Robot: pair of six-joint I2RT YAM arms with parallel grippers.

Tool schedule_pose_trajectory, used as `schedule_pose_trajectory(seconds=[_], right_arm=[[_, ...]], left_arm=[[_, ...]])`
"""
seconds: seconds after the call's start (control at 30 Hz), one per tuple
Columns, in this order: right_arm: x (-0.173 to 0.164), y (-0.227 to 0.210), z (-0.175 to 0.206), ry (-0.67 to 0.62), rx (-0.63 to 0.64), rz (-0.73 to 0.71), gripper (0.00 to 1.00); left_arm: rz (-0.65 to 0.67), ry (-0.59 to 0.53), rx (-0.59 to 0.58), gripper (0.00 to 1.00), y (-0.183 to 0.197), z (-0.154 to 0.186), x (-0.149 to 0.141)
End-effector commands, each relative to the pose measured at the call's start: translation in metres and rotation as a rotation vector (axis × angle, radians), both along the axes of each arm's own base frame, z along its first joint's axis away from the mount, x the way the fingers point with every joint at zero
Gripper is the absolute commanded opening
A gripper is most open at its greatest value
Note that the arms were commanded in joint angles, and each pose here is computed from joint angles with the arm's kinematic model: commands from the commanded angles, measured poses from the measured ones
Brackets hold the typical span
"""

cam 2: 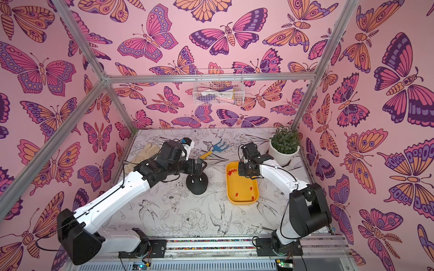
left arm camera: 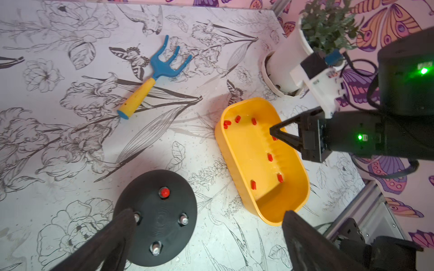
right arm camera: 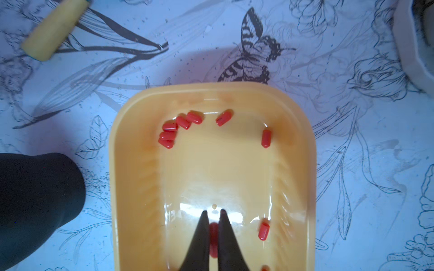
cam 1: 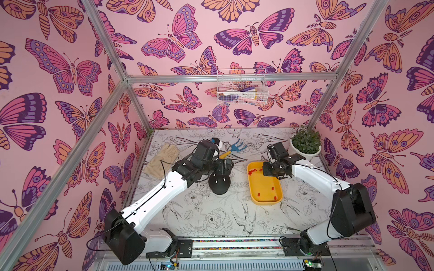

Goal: Cover the protruding screws with screw protection sleeves
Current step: Pick up the screw protection sleeve from the storage box.

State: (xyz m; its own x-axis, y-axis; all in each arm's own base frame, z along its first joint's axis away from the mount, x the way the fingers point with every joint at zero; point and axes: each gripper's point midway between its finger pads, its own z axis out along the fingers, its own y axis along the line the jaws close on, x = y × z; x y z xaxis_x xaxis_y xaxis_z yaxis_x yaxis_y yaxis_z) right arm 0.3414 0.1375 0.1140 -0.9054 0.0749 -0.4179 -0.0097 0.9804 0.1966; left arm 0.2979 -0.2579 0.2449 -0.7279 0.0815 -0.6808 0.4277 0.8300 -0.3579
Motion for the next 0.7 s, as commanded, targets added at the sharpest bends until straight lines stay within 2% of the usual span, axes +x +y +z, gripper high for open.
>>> schedule_pose_trajectory(seconds=[0.0, 0.27, 0.67], right_arm=[[0.005, 0.0, 0.026, -0.052, 0.051, -0.009, 0.1], [0.012, 0.001, 0.064, -0.147, 0.163, -0.051, 0.09], [0.02, 0.003, 0.1, -0.254, 0.29, -0.094, 0.09]], left_arm=[[-0.056, 0.0, 0.037, 1.0, -0.017, -0.005, -0.01], [-0.172, -0.035, -0.031, 1.0, -0.087, -0.011, -0.016], [-0.167, -0.074, -0.166, 1.0, -0.13, -0.027, 0.005]])
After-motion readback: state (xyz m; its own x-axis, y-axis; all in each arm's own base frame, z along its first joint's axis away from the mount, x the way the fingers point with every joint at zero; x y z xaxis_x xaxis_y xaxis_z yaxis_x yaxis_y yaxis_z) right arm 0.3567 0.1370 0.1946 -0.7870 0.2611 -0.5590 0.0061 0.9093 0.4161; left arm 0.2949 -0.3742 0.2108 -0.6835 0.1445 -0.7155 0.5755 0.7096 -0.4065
